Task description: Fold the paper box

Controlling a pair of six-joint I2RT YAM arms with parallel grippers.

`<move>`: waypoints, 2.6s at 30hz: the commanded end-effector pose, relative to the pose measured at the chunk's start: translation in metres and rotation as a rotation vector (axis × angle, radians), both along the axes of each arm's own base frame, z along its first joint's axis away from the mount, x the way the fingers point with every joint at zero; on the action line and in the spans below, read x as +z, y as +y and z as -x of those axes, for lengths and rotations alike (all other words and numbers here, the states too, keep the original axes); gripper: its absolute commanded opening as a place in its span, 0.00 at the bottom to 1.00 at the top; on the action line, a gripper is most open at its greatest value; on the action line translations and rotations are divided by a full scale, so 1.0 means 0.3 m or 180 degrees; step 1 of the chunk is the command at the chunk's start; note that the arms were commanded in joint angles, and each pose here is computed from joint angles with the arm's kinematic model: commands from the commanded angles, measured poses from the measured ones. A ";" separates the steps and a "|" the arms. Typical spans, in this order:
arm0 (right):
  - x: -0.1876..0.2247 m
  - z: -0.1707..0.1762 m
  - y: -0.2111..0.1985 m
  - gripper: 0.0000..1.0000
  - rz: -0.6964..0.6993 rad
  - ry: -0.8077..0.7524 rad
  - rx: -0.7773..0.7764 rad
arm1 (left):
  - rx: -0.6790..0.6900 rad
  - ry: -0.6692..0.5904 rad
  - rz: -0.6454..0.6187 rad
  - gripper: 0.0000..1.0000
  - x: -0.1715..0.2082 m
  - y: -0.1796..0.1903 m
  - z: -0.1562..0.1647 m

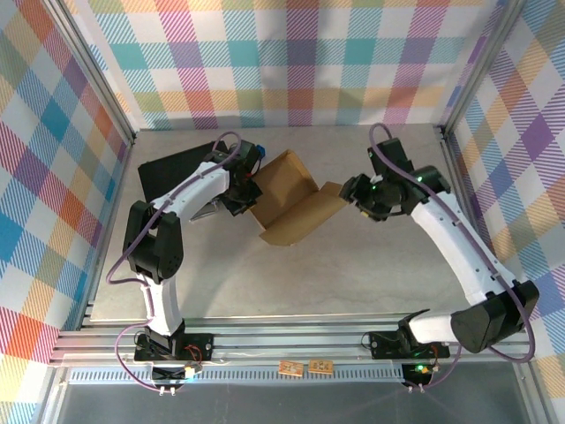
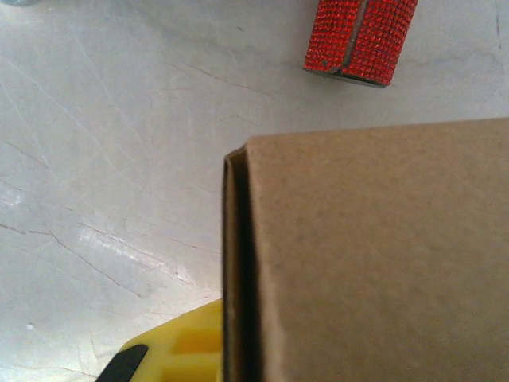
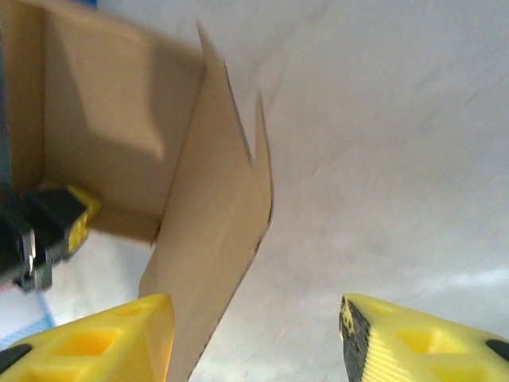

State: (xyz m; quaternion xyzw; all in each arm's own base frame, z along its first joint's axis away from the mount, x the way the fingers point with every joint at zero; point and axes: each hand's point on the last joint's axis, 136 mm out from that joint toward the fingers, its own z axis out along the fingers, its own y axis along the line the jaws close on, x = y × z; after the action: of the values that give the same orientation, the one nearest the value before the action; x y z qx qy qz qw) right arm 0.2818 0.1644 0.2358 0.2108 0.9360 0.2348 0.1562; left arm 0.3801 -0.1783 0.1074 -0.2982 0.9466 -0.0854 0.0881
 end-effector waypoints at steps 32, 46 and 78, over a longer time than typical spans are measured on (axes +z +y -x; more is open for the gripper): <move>-0.138 -0.067 0.108 0.00 0.1351 -0.0171 0.2262 | -0.0078 -0.0190 0.1363 0.72 0.310 -0.177 0.151; -0.131 -0.095 0.145 0.00 0.1534 -0.0231 0.2876 | 0.0663 -0.0136 0.1750 0.71 0.237 -0.124 -0.057; -0.089 -0.154 0.323 0.00 0.2693 -0.0709 0.3393 | 0.1923 0.0710 0.1677 0.75 0.071 0.036 0.077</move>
State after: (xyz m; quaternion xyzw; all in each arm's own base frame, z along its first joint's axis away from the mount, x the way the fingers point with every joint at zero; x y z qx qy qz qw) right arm 0.3273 0.2602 0.2035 -0.3762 0.9054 -0.0809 0.1791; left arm 0.3576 -0.1607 0.1355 -0.5664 0.7839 -0.2502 -0.0461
